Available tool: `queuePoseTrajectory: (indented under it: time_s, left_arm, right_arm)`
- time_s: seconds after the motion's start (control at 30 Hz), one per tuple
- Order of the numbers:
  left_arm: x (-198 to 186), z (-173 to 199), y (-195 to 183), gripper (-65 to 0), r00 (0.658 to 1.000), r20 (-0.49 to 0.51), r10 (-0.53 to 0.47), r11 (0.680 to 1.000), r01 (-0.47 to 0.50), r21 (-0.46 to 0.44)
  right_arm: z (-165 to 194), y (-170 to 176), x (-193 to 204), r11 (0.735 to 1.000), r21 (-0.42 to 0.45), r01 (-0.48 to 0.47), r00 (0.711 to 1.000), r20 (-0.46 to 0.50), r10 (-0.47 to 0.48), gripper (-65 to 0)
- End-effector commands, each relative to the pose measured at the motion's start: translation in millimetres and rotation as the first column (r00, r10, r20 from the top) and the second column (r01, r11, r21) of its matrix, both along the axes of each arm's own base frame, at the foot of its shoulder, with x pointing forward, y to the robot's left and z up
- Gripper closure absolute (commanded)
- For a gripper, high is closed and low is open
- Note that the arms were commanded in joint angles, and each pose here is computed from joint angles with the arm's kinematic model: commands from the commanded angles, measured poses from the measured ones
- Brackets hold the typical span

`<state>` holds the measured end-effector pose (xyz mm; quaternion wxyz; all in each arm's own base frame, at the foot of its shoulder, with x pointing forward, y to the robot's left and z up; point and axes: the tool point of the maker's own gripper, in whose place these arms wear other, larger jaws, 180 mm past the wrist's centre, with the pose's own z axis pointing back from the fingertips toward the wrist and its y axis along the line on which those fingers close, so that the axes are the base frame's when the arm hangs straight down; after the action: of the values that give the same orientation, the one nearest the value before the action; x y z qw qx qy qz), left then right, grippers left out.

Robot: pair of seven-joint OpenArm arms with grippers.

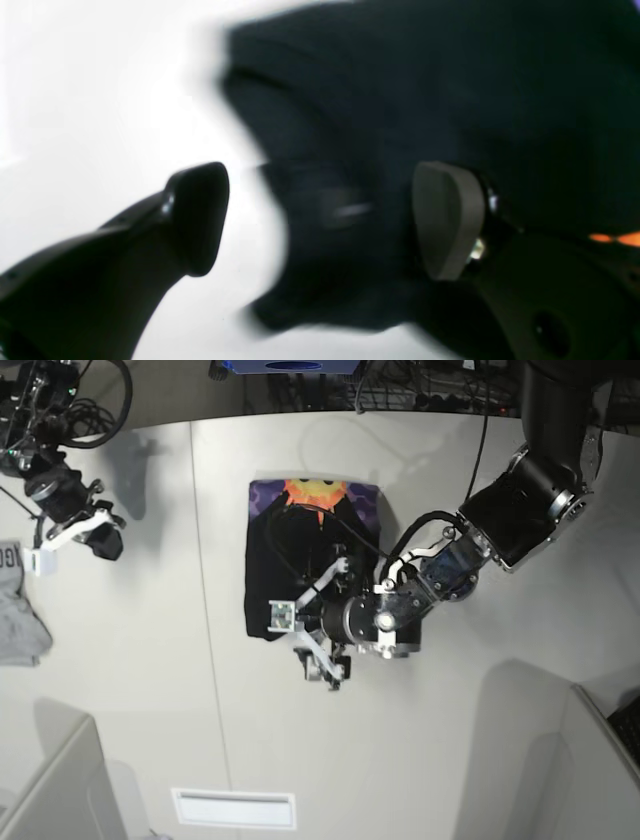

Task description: Fold the T-shirt properly

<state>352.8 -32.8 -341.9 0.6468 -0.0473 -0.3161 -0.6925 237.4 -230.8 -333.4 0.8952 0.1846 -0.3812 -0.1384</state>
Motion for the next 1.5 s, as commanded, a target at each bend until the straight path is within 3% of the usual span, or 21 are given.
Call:
queuePoseTrajectory:
  time_s: [0.0,0.03,0.07,0.1,0.17,0.2,0.3,0.53,0.63,0.8,0.93,1.07,1.1,1.2,1.27,1.33,1.4,1.47]
  left_arm:
    - [19.3,37.8,-5.2,-54.0,0.997,0.073,0.033,0.996,-0.026,-0.089]
    - [24.1,50.3,-0.6,-50.7,0.993,0.090,0.072,0.990,-0.060,-0.128]
    - [30.1,68.2,7.4,-43.3,0.985,0.117,0.124,0.979,-0.102,-0.175]
    - [30.8,78.2,17.7,-32.7,0.976,0.126,0.176,0.966,-0.147,-0.211]
    - [25.5,97.6,36.2,-5.4,0.954,0.149,0.260,0.937,-0.212,-0.277]
    - [19.1,102.3,47.4,0.0,0.942,0.157,0.297,0.924,-0.243,-0.295]
    - [-5.4,96.7,84.5,0.0,0.903,0.130,0.410,0.879,-0.353,-0.322]
    - [-90.1,15.7,199.9,0.0,0.792,-0.051,0.608,0.773,-0.606,-0.188]
    - [-149.8,-8.7,234.9,0.0,0.725,-0.139,0.674,0.709,-0.688,-0.151]
    - [-256.7,-35.2,254.1,0.0,0.643,-0.299,0.705,0.669,-0.743,-0.021]
    - [-339.8,-50.0,246.3,0.0,0.520,-0.439,0.733,0.612,-0.785,0.093]
    - [-401.3,-77.2,232.7,0.0,0.330,-0.556,0.763,0.484,-0.862,0.151]
    - [-415.4,-89.3,233.7,0.0,0.286,-0.573,0.768,0.453,-0.876,0.169]
    - [-448.7,-136.3,230.2,0.0,0.201,-0.614,0.763,0.398,-0.895,0.202]
    - [-467.3,-167.4,225.3,0.0,0.141,-0.639,0.756,0.358,-0.907,0.224]
    - [-482.9,-194.7,221.7,0.0,0.066,-0.659,0.749,0.299,-0.921,0.248]
    - [-487.5,-219.5,222.6,0.0,0.001,-0.669,0.743,0.239,-0.935,0.264]
    - [-486.9,-240.2,219.3,0.0,-0.060,-0.683,0.728,0.190,-0.939,0.285]
  right_arm:
    - [11.1,-3.6,5.3,1.000,-0.013,-0.004,0.999,0.044,0.004,0.0]
    - [12.5,-4.1,5.3,1.000,-0.016,-0.003,0.999,0.047,0.004,0.0]
    - [12.0,-3.8,4.2,1.000,-0.016,-0.005,0.999,0.044,0.005,0.0]
    - [11.6,-4.1,2.4,1.000,-0.018,-0.003,0.999,0.042,0.004,0.0]
    - [13.2,-9.8,-1.6,1.000,-0.031,0.006,0.999,0.038,-0.005,0.0]
    - [13.3,-12.4,-5.1,0.999,-0.037,0.012,0.999,0.033,-0.011,0.0]
    - [11.7,-17.2,-20.4,0.998,-0.058,0.018,1.000,0.009,-0.017,0.0]
    - [-7.7,-33.0,-78.0,0.994,-0.103,0.037,0.990,-0.133,-0.051,0.0]
    - [-18.7,-34.9,-108.0,0.993,-0.111,0.031,0.975,-0.215,-0.055,0.0]
    - [-33.1,-37.1,-163.2,0.992,-0.123,0.001,0.929,-0.366,-0.046,0.0]
    - [-55.1,0.7,-212.0,0.992,-0.015,-0.127,0.833,-0.544,0.098,0.0]
    - [-94.7,58.8,-258.0,0.941,0.092,-0.324,0.682,-0.667,0.300,0.0]
    - [-109.7,71.8,-266.6,0.915,0.090,-0.393,0.645,-0.682,0.344,0.0]
    - [-157.5,106.0,-294.3,0.814,0.071,-0.577,0.545,-0.708,0.448,0.0]
    - [-183.6,123.5,-315.4,0.745,0.070,-0.664,0.484,-0.719,0.499,0.0]
    - [-206.5,136.4,-330.9,0.698,0.076,-0.712,0.440,-0.726,0.528,0.0]
    - [-229.2,148.1,-349.2,0.694,0.104,-0.713,0.409,-0.742,0.531,0.0]
    - [-250.7,152.0,-366.3,0.723,0.121,-0.680,0.399,-0.767,0.503,0.0]
